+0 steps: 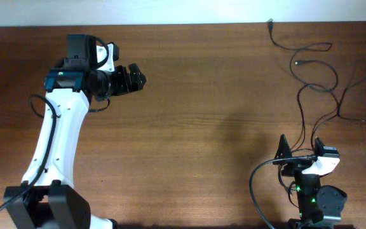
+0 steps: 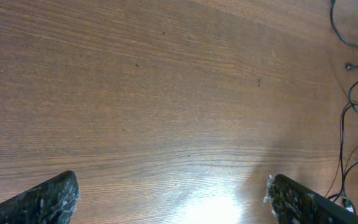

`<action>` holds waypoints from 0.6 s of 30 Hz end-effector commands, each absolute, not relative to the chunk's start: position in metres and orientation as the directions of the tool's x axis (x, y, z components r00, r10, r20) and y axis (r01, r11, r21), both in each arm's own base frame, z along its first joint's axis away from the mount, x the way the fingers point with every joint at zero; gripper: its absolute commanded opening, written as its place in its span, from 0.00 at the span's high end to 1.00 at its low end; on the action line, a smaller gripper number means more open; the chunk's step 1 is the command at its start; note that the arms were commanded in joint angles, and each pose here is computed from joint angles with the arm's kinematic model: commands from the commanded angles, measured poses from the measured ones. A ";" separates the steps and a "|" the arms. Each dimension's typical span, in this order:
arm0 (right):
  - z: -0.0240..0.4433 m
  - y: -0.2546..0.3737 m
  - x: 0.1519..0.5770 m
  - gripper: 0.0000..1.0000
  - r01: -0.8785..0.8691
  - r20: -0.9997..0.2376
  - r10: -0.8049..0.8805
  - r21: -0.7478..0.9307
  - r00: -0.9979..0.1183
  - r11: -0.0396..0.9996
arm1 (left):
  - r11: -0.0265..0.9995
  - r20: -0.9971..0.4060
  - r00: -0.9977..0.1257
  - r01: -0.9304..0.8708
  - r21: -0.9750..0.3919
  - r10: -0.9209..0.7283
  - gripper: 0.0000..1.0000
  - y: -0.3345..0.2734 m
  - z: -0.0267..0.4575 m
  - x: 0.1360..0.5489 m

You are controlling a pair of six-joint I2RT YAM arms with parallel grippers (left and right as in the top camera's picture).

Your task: Untangle cables

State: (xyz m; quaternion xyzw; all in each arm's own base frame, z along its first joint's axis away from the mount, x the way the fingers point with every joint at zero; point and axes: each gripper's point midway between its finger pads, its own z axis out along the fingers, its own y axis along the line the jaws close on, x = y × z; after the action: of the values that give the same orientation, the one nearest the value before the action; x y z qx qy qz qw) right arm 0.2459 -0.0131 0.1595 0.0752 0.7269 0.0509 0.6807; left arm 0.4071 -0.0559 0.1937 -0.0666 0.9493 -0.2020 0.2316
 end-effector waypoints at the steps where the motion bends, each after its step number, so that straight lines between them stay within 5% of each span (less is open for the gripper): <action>1: 0.157 -0.014 0.246 0.02 0.047 -0.984 0.168 0.166 -0.066 0.985 | 0.907 -0.416 -0.883 -0.024 -0.421 -0.216 0.01 -0.057 0.196 0.407; 7: 0.157 -0.014 0.246 0.02 0.047 -0.984 0.168 0.166 -0.066 0.985 | 0.907 -0.418 -0.882 -0.024 -0.420 -0.217 0.01 -0.057 0.197 0.407; 10: 0.157 -0.014 0.246 0.02 0.047 -0.983 0.169 0.166 -0.067 0.985 | 0.917 -0.519 -0.828 0.016 -0.400 -0.212 0.01 -0.056 0.243 0.389; 14: 0.157 -0.014 0.246 0.01 0.047 -0.983 0.169 0.166 -0.067 0.985 | 0.949 -0.789 -0.576 0.065 -0.307 -0.216 0.01 -0.038 0.364 0.309; 18: 0.157 -0.014 0.246 0.02 0.047 -0.983 0.169 0.166 -0.067 0.985 | 0.967 -0.924 -0.318 0.062 -0.245 -0.214 0.01 -0.023 0.429 0.196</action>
State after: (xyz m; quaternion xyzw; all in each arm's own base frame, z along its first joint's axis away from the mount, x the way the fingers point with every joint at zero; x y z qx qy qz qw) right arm 0.2459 -0.0140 0.1594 0.0772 0.7269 0.0488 0.6807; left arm 0.2428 -0.0335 0.4145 -0.0378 0.8262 -0.1430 0.5436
